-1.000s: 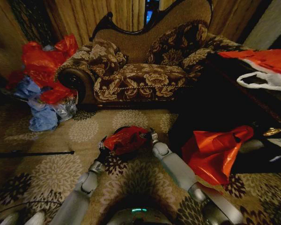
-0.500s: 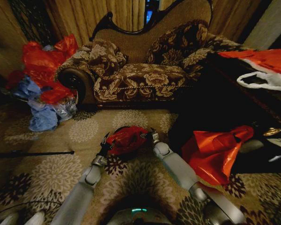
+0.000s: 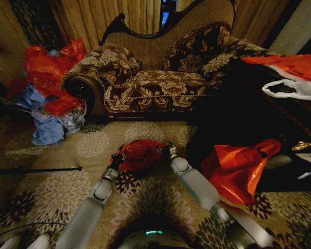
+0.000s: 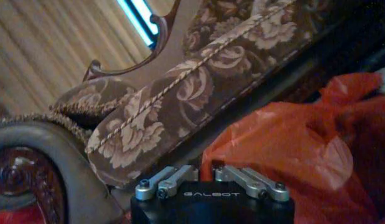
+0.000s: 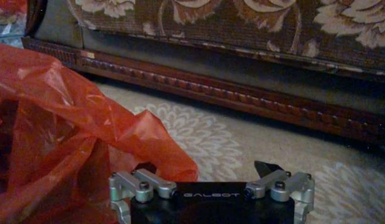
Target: Place a garbage bag over the trash bin.
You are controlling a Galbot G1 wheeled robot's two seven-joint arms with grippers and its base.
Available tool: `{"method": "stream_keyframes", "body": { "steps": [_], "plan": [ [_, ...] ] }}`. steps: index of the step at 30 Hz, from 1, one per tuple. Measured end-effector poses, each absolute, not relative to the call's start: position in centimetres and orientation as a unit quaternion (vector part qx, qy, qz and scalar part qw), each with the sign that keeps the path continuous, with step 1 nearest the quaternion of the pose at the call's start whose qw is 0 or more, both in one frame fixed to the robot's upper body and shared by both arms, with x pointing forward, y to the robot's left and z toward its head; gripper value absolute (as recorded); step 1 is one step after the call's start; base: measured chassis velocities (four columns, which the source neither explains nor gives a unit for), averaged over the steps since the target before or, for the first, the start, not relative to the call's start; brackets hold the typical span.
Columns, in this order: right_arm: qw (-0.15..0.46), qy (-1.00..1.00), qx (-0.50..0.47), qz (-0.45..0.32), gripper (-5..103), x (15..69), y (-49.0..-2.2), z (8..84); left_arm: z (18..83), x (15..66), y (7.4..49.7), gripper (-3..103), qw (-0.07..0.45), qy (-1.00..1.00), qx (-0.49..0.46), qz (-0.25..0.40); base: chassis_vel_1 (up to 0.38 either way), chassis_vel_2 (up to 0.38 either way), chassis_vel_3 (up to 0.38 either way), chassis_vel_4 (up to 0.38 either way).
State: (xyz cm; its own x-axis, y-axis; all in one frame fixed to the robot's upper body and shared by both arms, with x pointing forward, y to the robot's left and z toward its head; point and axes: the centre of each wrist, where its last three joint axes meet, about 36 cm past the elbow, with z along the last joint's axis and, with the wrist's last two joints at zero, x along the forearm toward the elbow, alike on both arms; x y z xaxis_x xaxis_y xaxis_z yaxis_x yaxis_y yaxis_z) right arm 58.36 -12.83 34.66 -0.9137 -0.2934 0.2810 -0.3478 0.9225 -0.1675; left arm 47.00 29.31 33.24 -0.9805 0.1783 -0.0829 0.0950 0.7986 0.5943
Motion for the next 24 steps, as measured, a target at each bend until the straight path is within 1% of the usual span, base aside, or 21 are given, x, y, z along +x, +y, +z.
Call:
{"method": "stream_keyframes", "body": {
  "steps": [1, 2, 3, 5, 7, 16, 18, 20, 21, 23, 24],
  "plan": [
    [0.126, -0.972, 0.165, 0.108, 100, 58.3, -12.8, 34.7, 33.4, 47.3, 29.2, 11, 0.065, 0.948, 0.072, 0.303, 0.0, 0.0, 0.0, 0.0],
    [0.125, -0.972, 0.166, 0.109, 100, 58.3, -12.8, 34.8, 33.9, 47.8, 29.1, 7, 0.057, 0.953, 0.069, 0.29, 0.0, 0.0, 0.0, 0.0],
    [0.125, -0.972, 0.166, 0.109, 100, 58.3, -12.8, 34.8, 33.9, 47.8, 29.1, 7, 0.057, 0.953, 0.069, 0.29, 0.0, 0.0, 0.0, 0.0],
    [0.124, -0.972, 0.166, 0.109, 100, 58.4, -12.7, 34.9, 34.4, 48.8, 29.3, 2, 0.05, 0.957, 0.065, 0.278, 0.0, 0.0, 0.0, 0.0],
    [0.123, -0.972, 0.167, 0.11, 100, 58.5, -12.6, 35.0, 34.6, 49.8, 29.6, 0, 0.044, 0.96, 0.062, 0.269, 0.0, 0.0, 0.0, 0.0],
    [0.125, -0.97, 0.172, 0.115, 100, 59.1, -13.1, 35.1, 35.0, 53.3, 29.8, 0, 0.02, 0.972, 0.048, 0.228, 0.0, 0.0, 0.0, 0.0],
    [0.129, -0.968, 0.188, 0.11, 100, 59.7, -13.8, 35.5, 35.4, 54.6, 29.5, 0, 0.009, 0.977, 0.046, 0.209, 0.0, 0.0, 0.0, 0.0],
    [0.132, -0.966, 0.197, 0.107, 100, 60.0, -14.2, 35.6, 35.4, 55.2, 29.4, 0, 0.005, 0.978, 0.047, 0.205, 0.0, 0.0, 0.0, 0.0],
    [0.135, -0.963, 0.21, 0.104, 103, 60.6, -14.8, 35.6, 35.4, 55.9, 29.1, 0, 0.001, 0.978, 0.049, 0.201, 0.0, 0.0, 0.0, 0.0],
    [0.137, -0.96, 0.223, 0.098, 96, 61.3, -15.4, 35.8, 35.2, 56.8, 28.6, 0, -0.007, 0.979, 0.052, 0.195, 0.0, 0.0, 0.0, 0.0],
    [0.137, -0.96, 0.223, 0.098, 96, 61.3, -15.4, 35.8, 35.2, 56.8, 28.6, 0, -0.007, 0.979, 0.052, 0.195, 0.0, 0.0, 0.0, 0.0]
  ]
}}
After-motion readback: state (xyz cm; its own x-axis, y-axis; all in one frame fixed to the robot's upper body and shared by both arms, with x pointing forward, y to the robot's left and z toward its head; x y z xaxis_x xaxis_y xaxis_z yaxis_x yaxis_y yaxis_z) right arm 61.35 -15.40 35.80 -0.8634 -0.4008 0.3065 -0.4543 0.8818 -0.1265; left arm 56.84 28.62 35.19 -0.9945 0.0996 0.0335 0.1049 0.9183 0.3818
